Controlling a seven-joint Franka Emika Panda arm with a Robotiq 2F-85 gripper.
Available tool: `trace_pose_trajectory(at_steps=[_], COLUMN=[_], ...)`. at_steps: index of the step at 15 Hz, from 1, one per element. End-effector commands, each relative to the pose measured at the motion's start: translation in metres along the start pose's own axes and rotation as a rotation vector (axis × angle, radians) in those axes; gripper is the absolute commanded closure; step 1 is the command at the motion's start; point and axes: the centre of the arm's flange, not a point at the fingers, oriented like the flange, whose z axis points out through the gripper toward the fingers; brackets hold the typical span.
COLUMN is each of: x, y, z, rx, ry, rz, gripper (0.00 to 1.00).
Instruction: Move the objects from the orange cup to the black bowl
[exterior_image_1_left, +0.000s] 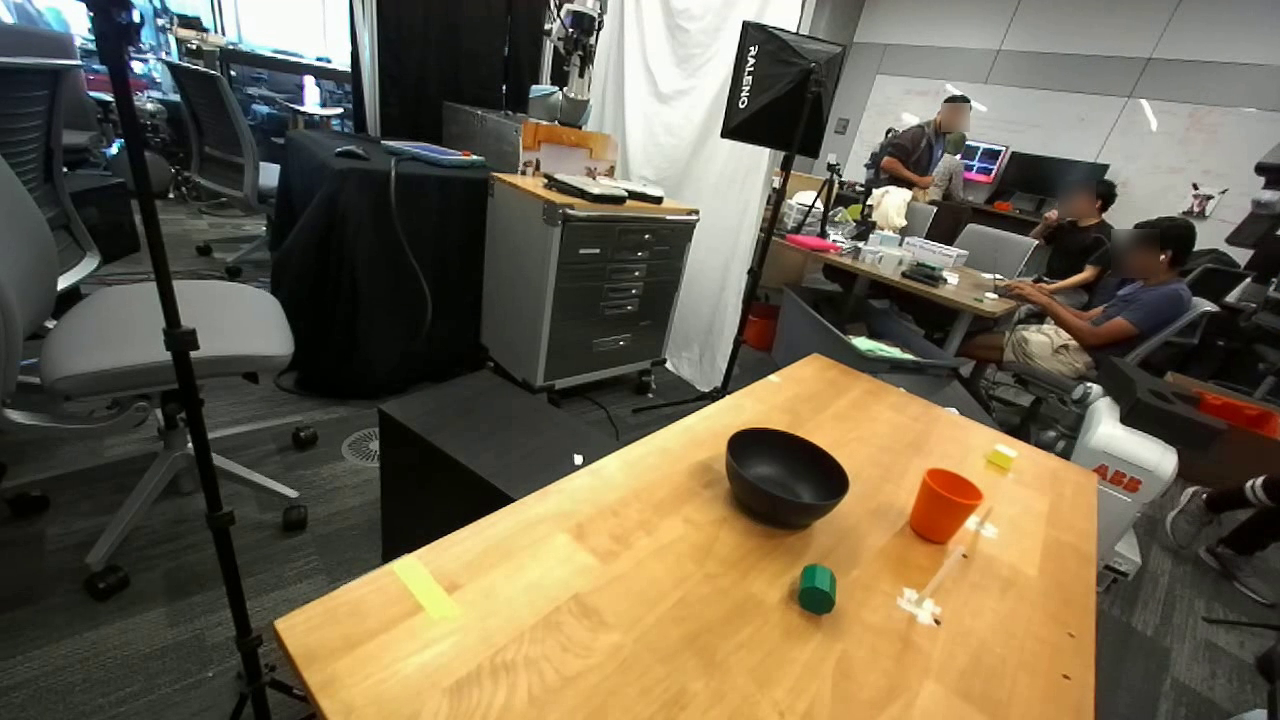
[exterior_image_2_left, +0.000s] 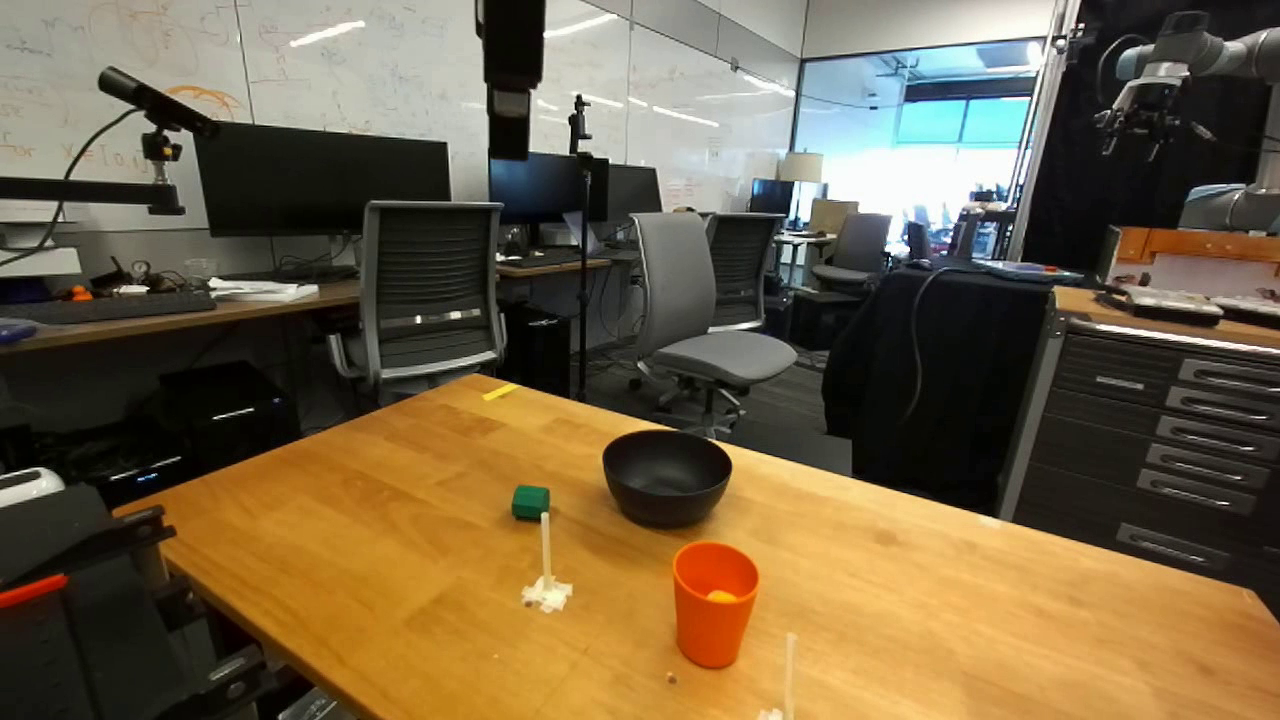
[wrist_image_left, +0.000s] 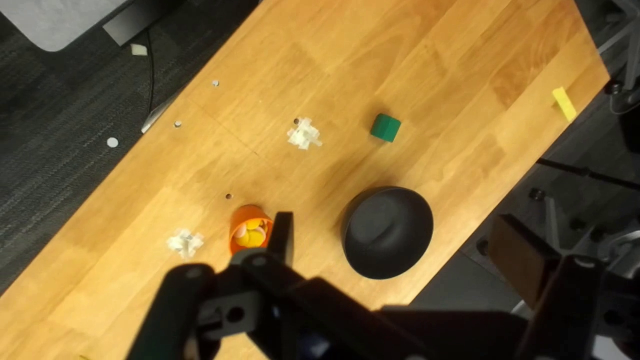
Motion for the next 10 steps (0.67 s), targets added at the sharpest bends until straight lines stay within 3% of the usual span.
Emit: trace_pose_trajectory(at_steps=[1,10], x=[0.034,0.081], y=[0.015,0.05], z=[0.008,0.059], rx=[-0.003,-0.084], ry=[0.029,-0.011], rz=[0.01,0.097], gripper=[0.0,0.0])
